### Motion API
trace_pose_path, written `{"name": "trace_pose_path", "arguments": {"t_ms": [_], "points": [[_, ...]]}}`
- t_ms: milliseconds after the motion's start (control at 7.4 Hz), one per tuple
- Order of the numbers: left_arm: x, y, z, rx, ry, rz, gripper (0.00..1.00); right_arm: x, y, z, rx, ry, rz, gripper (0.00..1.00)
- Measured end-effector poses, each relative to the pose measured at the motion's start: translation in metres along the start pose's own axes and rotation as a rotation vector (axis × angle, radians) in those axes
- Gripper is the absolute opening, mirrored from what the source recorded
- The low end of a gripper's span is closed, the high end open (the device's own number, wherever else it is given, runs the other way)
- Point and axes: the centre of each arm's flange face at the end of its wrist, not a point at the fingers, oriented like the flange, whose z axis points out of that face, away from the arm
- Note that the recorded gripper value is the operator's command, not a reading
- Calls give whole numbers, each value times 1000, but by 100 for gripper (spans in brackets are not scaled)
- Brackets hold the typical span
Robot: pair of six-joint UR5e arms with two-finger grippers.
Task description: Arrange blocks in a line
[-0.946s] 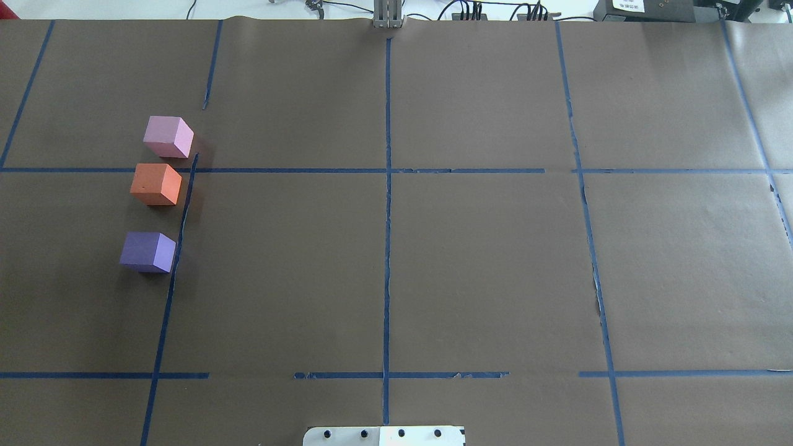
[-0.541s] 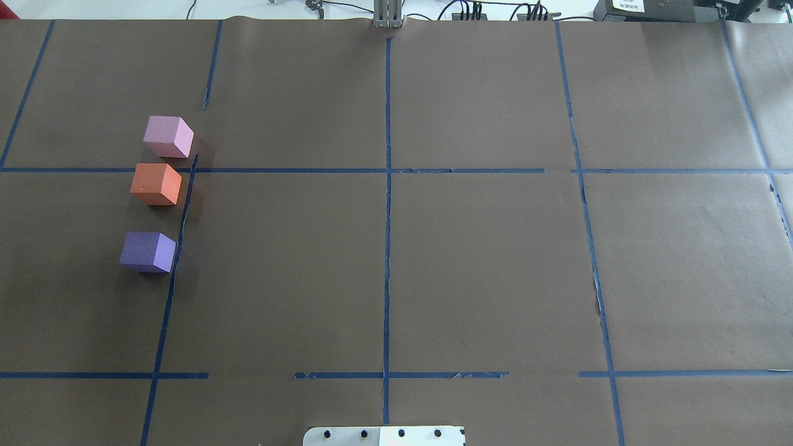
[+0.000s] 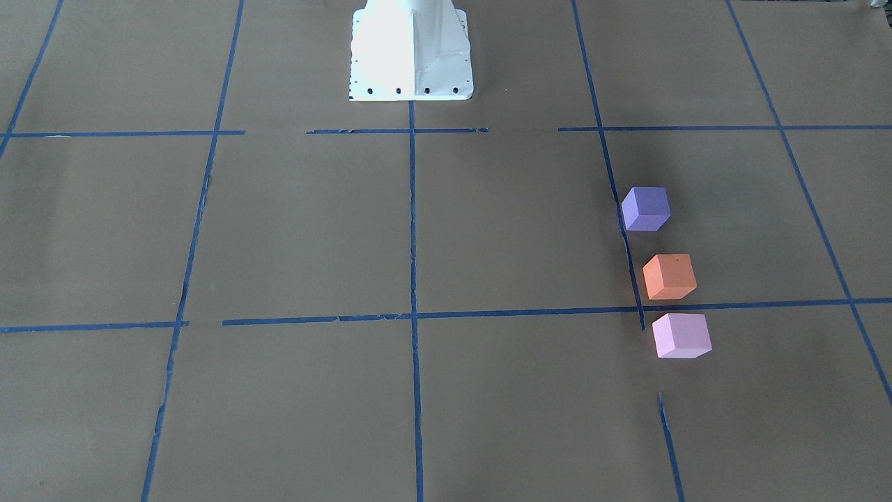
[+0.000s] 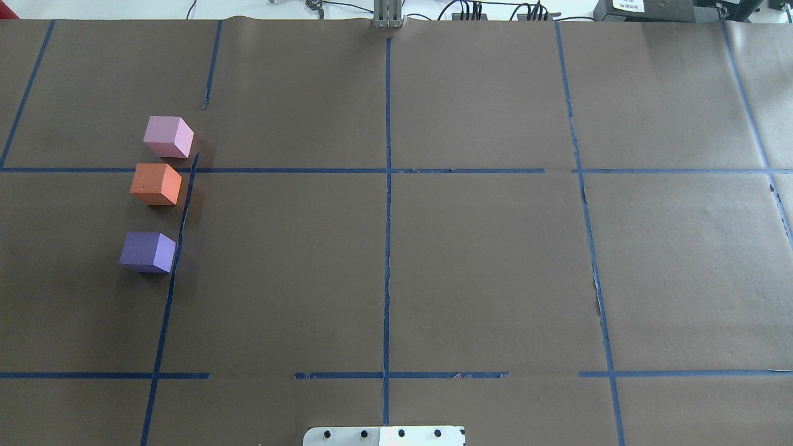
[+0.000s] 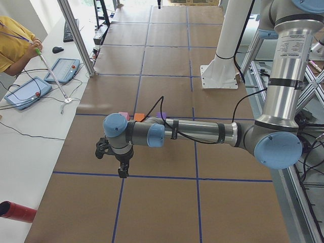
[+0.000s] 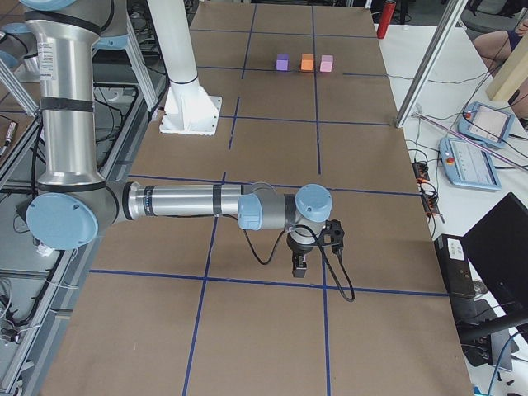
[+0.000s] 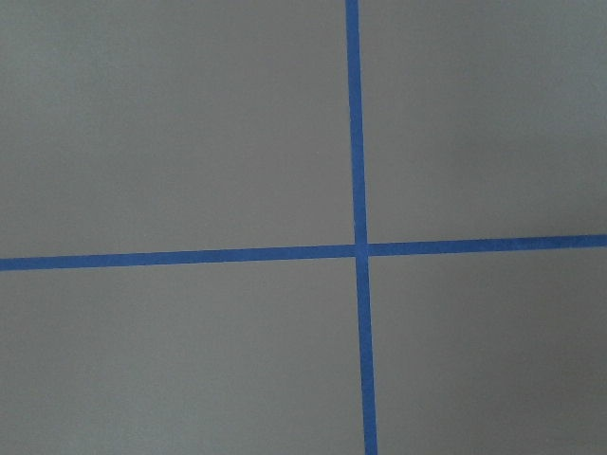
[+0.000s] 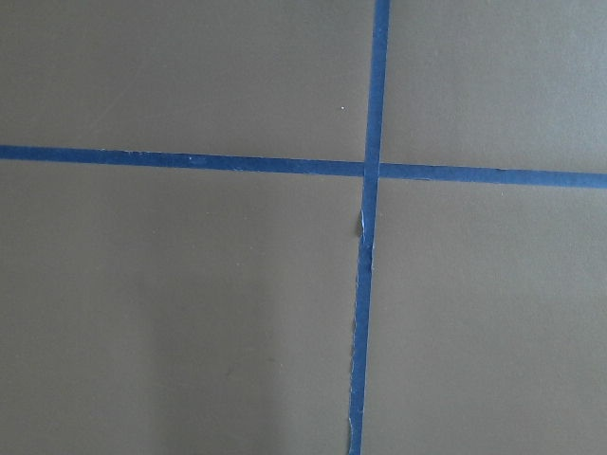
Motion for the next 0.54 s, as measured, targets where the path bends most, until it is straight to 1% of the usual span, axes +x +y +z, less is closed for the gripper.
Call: {"name": "trace_pose_path", "arguments": {"t_ms": [270, 541], "points": [[-3, 5, 5, -26, 7, 2, 100, 0, 0, 0, -1, 0, 0, 100], [1, 6, 5, -34, 51, -7, 100, 0, 0, 0, 0, 0, 0, 100]]}}
